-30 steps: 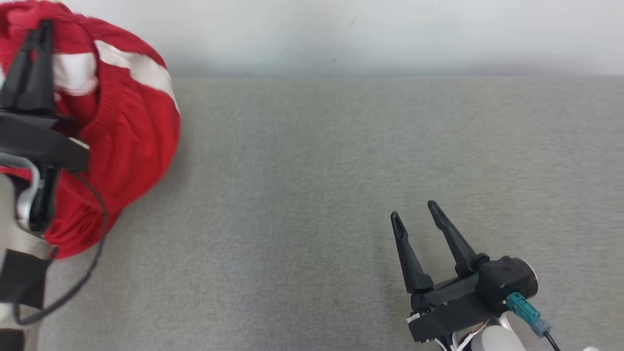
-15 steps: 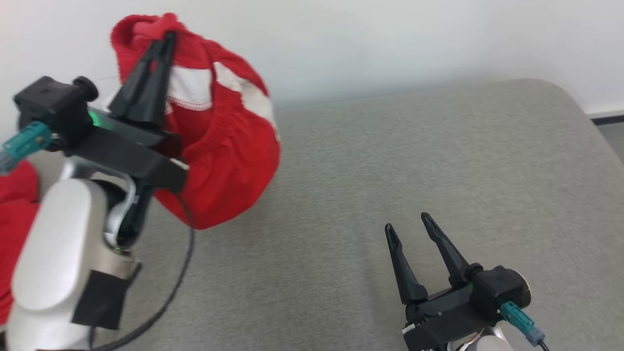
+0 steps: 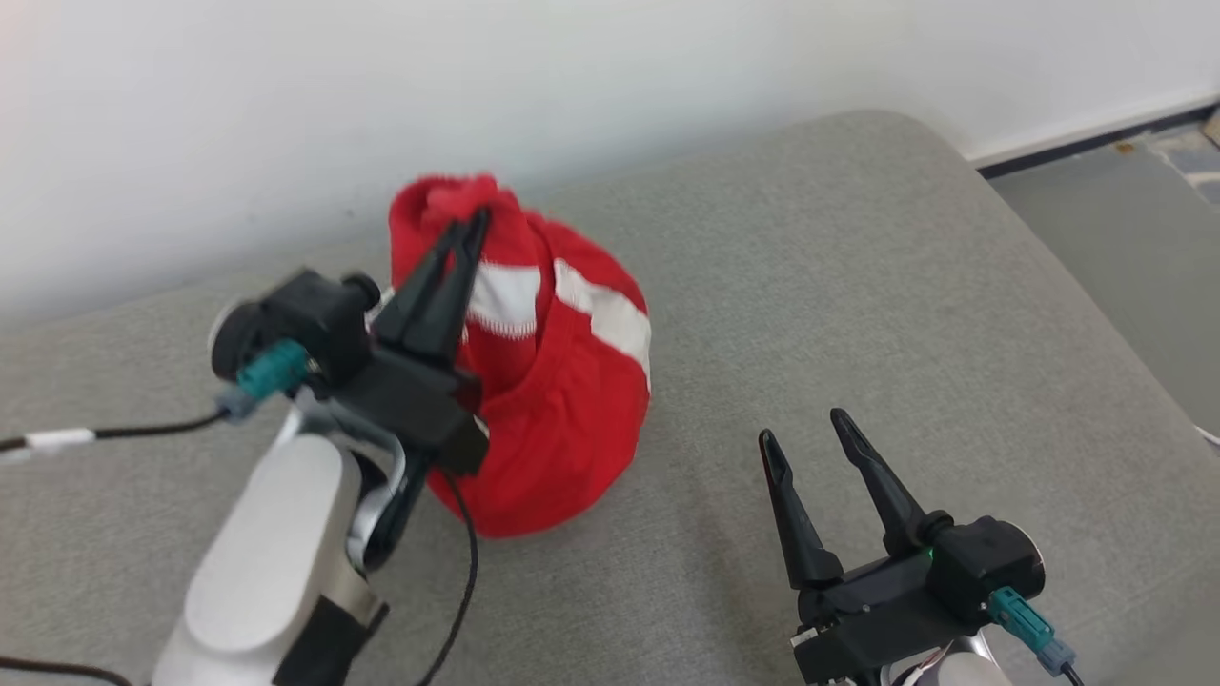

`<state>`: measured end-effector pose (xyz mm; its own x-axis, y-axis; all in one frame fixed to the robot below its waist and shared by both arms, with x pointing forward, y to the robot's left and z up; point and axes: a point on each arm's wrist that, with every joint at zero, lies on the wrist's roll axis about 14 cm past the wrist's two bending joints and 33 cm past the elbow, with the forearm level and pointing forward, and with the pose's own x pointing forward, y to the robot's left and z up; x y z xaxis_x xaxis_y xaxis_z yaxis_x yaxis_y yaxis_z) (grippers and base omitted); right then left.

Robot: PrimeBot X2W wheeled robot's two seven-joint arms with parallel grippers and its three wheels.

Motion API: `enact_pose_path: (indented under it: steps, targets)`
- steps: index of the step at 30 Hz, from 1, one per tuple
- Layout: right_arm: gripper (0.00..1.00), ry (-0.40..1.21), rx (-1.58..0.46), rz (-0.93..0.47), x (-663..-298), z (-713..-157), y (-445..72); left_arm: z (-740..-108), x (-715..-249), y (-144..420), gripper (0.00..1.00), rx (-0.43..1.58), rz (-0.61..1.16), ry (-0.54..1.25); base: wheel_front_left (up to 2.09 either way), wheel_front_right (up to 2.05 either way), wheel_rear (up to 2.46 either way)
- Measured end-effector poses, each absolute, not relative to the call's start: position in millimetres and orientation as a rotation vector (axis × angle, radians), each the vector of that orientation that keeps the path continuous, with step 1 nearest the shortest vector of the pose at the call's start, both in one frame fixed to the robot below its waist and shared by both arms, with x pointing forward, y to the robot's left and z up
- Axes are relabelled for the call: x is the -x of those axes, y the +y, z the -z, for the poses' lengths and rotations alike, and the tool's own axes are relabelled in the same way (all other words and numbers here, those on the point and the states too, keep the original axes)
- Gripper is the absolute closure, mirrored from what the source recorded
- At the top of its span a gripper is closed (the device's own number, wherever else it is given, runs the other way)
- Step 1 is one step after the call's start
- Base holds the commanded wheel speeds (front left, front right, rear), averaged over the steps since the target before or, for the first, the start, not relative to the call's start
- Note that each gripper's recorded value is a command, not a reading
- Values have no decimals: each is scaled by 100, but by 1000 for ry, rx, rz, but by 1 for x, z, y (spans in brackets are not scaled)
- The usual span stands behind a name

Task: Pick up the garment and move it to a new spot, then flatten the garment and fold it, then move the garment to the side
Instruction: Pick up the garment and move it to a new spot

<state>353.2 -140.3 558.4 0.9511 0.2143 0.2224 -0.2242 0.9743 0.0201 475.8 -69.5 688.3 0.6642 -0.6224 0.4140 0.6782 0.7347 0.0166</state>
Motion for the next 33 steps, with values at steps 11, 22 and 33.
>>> enact_pose_path:
  steps: [11,22,33]
  targets:
    - [0,-172,-29,-213,-361,-543,-146,-533,-478,-78,100,37,747,-65,0,0,0]
    - [0,-172,-37,-244,-361,-543,-136,-489,-471,-85,17,-87,777,45,0,0,0]
    - [0,-214,-43,-277,-357,-556,-127,-557,-477,-58,0,8,650,-150,0,0,0]
